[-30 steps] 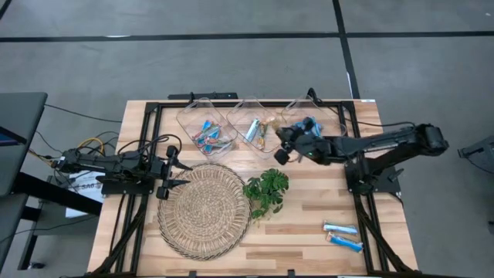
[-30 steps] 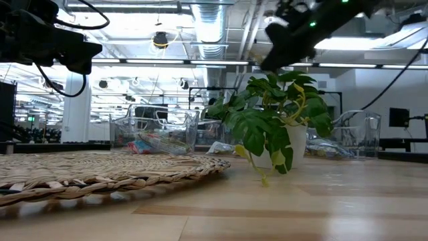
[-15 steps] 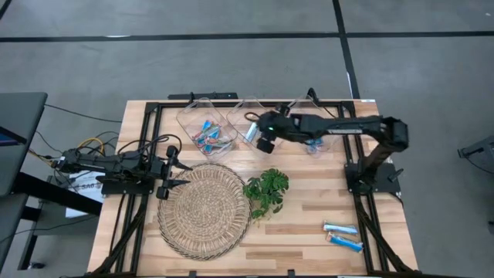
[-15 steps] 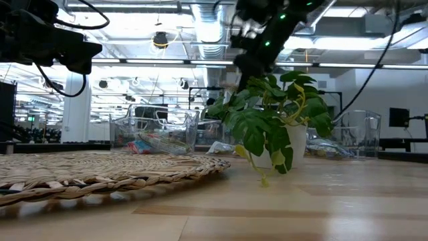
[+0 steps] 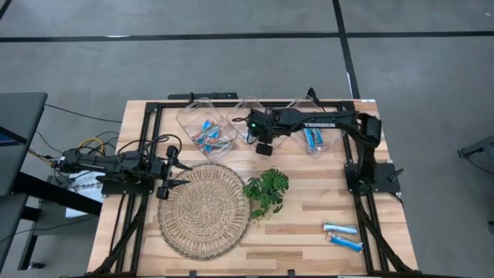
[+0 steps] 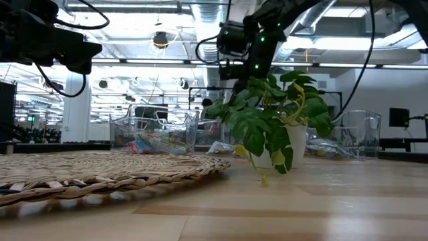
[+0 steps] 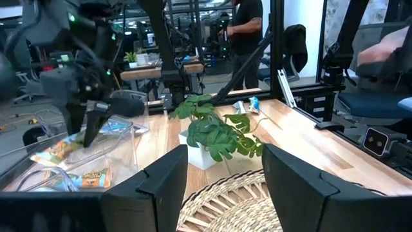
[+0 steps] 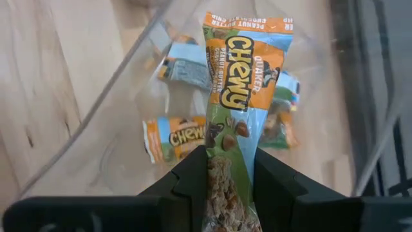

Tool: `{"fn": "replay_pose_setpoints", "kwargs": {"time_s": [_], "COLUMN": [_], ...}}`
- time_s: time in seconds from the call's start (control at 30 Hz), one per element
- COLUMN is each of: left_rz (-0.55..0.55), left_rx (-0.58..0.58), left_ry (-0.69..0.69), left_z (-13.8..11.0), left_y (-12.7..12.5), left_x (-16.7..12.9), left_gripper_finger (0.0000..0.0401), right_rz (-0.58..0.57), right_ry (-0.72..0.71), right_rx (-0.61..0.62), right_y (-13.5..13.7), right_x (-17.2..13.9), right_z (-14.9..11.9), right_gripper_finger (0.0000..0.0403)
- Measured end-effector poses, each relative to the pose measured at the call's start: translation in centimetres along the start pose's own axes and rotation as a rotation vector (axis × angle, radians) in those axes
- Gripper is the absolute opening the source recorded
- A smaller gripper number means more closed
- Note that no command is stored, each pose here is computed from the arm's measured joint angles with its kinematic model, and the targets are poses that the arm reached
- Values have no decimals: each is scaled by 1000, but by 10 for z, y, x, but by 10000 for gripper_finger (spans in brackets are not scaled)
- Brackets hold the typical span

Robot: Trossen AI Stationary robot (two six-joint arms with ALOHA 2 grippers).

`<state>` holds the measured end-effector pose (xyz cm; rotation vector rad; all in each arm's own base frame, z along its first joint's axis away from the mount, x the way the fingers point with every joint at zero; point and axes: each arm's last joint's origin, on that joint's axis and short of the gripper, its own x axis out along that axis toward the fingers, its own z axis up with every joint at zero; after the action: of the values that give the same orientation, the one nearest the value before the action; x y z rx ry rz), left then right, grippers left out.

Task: Pick and place Granola Bars by type
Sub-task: Put the yellow granola bar into the middle transparent bin

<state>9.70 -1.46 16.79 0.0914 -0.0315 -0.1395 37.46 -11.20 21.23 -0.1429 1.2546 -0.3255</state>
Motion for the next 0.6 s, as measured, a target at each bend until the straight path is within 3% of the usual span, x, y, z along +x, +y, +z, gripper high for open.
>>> {"fn": "replay_pose_setpoints", "kwargs": {"time_s": [0.33,0.6], "left_rz": [0,0], "left_rx": [0,0], "left_ry": [0,0], "left_z": [0,0], "left_y": [0,0], "left_x": [0,0], "left_gripper_finger": [194,194], "right_rz": [20,6], "right_ry": [10,6], "right_rx": [-8,13], "right_y": [1,0], "right_x": [8,9], "right_z": [0,1], "right_gripper_finger": [109,187]}}
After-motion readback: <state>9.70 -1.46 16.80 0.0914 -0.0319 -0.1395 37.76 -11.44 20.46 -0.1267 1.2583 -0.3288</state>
